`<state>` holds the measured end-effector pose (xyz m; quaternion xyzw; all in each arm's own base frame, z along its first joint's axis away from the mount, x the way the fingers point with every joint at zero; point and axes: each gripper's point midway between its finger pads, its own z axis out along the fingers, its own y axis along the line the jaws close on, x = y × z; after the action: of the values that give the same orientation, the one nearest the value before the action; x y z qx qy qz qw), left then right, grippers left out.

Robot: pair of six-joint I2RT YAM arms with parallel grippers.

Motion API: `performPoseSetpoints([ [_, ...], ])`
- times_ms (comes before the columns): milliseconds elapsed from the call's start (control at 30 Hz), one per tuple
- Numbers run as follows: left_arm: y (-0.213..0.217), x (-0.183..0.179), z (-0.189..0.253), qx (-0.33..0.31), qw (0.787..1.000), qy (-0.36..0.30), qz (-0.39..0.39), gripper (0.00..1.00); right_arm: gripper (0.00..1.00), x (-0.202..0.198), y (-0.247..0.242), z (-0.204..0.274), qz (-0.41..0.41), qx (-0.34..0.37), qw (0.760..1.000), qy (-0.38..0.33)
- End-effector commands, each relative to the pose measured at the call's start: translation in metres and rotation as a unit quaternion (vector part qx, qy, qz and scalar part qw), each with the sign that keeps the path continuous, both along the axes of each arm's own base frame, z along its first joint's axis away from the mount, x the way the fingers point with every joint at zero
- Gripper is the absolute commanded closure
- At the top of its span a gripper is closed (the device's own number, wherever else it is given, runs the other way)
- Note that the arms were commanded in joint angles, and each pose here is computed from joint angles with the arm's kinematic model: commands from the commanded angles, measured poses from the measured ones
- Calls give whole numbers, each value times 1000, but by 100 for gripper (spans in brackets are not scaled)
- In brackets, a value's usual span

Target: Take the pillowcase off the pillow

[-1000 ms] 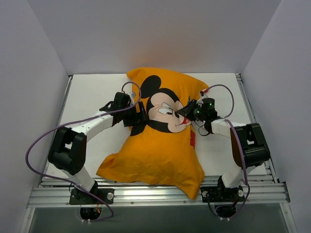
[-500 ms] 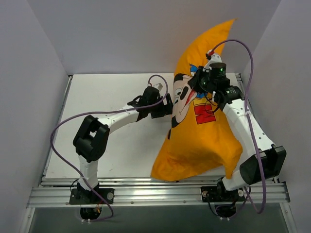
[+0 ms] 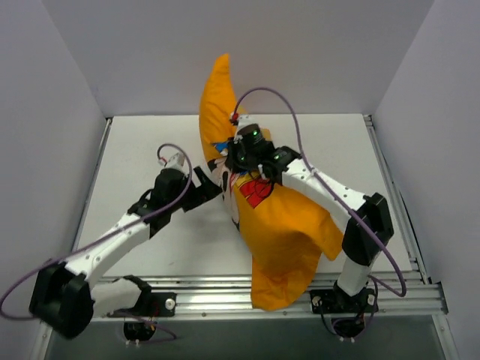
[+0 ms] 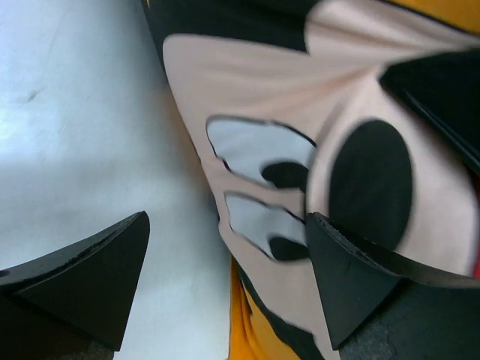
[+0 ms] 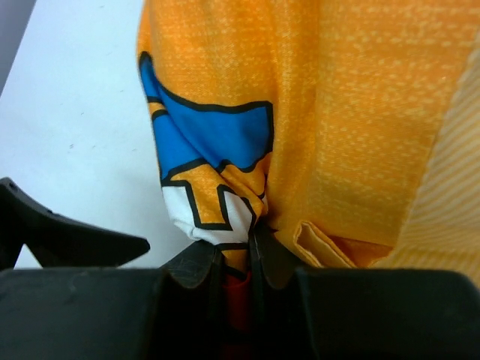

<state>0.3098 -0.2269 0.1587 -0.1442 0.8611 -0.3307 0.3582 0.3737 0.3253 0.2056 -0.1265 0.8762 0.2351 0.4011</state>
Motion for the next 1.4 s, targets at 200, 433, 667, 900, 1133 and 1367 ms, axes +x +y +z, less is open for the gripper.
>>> performPoseSetpoints([
  [200,74,-61,-6,1,995,24,93,6,93,-49,78,-27,65,-30,997,38],
  [433,118,-101,51,21,991,-33,130,6,56,-101,118,3,162,12,986,41],
  [667,141,-125,105,42,987,-74,135,6,41,-119,121,92,186,54,981,-24],
  [900,151,-127,125,70,984,-88,137,6,31,-135,100,101,195,45,979,-30],
  [1133,138,-91,126,117,982,-91,117,6,24,-147,59,34,172,-39,984,12],
  [1367,136,-19,130,211,964,-119,112,6,21,-196,36,-25,224,-97,968,63],
])
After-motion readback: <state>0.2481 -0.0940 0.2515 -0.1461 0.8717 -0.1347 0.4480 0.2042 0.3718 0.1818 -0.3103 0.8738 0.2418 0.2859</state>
